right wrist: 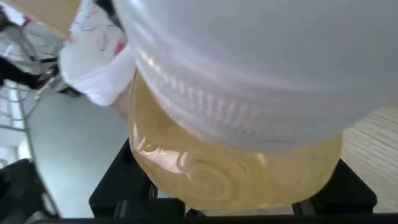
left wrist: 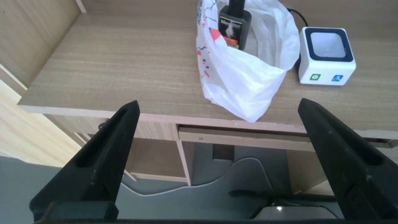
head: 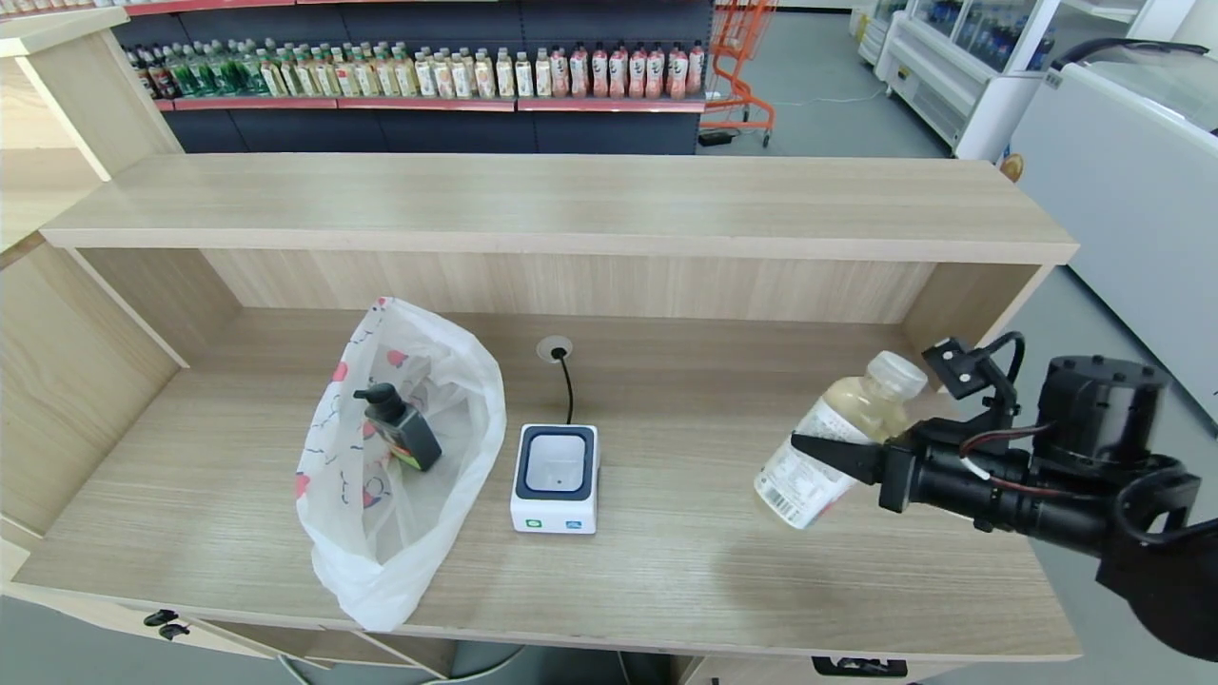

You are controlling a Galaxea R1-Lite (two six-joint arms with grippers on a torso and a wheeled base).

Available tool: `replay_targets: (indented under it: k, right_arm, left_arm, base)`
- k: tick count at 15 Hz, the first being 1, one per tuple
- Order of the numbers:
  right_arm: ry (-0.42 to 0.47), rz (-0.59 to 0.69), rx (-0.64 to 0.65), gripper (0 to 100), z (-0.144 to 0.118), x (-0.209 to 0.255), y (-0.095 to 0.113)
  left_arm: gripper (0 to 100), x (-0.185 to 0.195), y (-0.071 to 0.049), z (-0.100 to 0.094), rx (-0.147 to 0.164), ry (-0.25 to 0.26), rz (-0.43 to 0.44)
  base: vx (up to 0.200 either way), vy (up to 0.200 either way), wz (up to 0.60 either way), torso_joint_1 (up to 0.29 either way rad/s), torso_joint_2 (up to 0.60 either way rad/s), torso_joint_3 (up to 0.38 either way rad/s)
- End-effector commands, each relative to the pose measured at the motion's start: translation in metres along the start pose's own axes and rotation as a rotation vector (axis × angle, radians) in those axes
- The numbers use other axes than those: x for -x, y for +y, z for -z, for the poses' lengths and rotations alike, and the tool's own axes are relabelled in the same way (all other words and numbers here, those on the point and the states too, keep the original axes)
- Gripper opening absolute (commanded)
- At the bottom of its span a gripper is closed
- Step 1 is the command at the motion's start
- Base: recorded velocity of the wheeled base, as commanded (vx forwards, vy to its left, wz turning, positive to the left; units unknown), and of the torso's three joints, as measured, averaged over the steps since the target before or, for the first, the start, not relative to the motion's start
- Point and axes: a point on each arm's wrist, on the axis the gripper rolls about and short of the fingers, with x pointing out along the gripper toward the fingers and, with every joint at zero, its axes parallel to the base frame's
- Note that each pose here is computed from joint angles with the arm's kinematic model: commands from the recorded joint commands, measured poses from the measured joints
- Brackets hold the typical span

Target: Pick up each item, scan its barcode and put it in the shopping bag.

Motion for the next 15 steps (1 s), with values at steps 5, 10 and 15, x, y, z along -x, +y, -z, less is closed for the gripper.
replay_targets:
  k: [5, 10, 15]
  right_arm:
    - [0.025, -0.353, -0.028, 0, -0.031, 0.027, 0.063]
    - [0.050, -0.411, -0.073, 0, -0.029, 0.028, 0.078]
    - [0.082, -0.446, -0.115, 0, -0.023, 0.031, 0.084]
  left_arm:
    - [100, 0.000, 0.000, 0.000, 0.000, 0.000, 0.000]
    - [100, 0.000, 0.000, 0.000, 0.000, 0.000, 0.000]
    - [100, 0.000, 0.000, 0.000, 0.000, 0.000, -0.002]
  base:
    - [0.000, 0.000, 0.00, 0.000, 0.00, 0.000]
    - [0.000, 0.000, 0.00, 0.000, 0.00, 0.000]
    - [0.000, 0.000, 0.00, 0.000, 0.00, 0.000]
